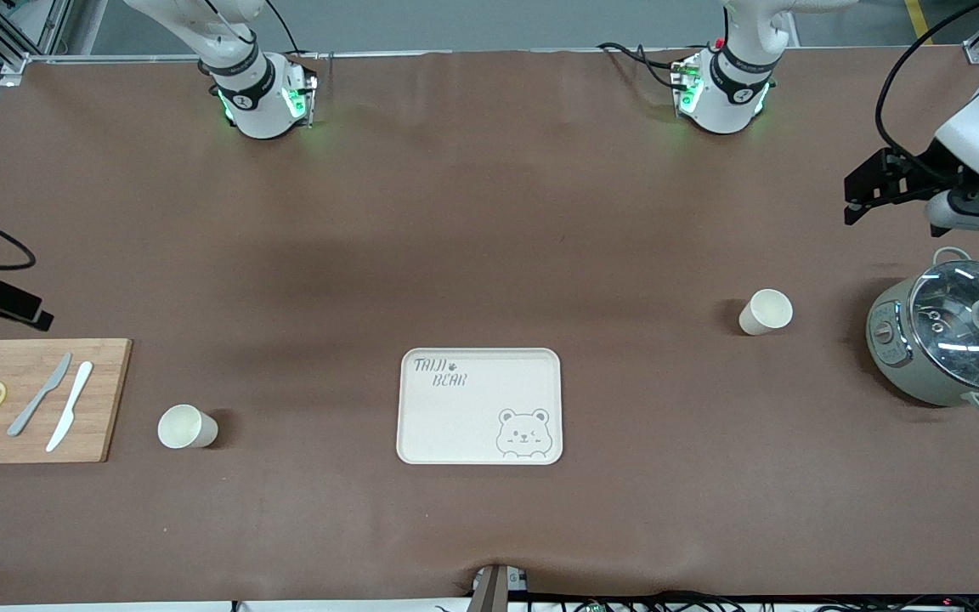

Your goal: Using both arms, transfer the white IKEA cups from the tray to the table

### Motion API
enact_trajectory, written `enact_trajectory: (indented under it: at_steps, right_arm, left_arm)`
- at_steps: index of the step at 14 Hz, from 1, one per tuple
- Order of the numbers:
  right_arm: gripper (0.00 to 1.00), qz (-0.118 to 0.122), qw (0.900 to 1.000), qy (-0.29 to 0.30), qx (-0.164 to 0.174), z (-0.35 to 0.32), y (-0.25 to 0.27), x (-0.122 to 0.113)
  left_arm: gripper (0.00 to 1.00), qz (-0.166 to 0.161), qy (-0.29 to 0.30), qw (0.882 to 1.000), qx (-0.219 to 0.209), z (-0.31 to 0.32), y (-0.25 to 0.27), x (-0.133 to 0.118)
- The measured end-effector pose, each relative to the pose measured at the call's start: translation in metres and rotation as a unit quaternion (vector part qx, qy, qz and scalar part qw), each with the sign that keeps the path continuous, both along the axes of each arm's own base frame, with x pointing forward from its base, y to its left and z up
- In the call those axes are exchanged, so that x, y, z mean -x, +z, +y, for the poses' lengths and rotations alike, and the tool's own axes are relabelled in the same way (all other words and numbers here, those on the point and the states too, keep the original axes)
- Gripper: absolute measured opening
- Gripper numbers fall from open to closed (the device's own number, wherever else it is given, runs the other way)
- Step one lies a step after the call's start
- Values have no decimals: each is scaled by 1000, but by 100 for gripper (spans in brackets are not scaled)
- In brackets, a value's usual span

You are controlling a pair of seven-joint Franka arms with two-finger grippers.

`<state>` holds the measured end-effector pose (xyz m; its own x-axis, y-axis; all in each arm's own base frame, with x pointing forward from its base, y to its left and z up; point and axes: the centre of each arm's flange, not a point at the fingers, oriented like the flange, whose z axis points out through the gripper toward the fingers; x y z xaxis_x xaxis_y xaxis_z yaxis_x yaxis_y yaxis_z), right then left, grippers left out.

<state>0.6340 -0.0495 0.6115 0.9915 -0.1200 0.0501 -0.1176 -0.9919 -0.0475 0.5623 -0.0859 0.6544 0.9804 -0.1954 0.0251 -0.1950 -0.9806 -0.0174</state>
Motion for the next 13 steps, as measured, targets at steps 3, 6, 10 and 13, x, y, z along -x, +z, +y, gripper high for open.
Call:
enact_trajectory:
  at_steps: [3,6,10,13]
  right_arm:
    - [100,4,1000,0,1,2,19,15]
    - [100,4,1000,0,2,4,31,25]
    - [100,6,1000,1,4,6,37,40]
    - [100,0,1000,0,7,8,30,49]
  left_arm:
    - [100,17,-10,1000,10,-13,-18,-7]
    - [100,30,-11,999,18,-17,-32,-14]
    - [100,29,-11,999,20,-17,-31,-14]
    - [100,29,-8,999,20,-14,-31,-15]
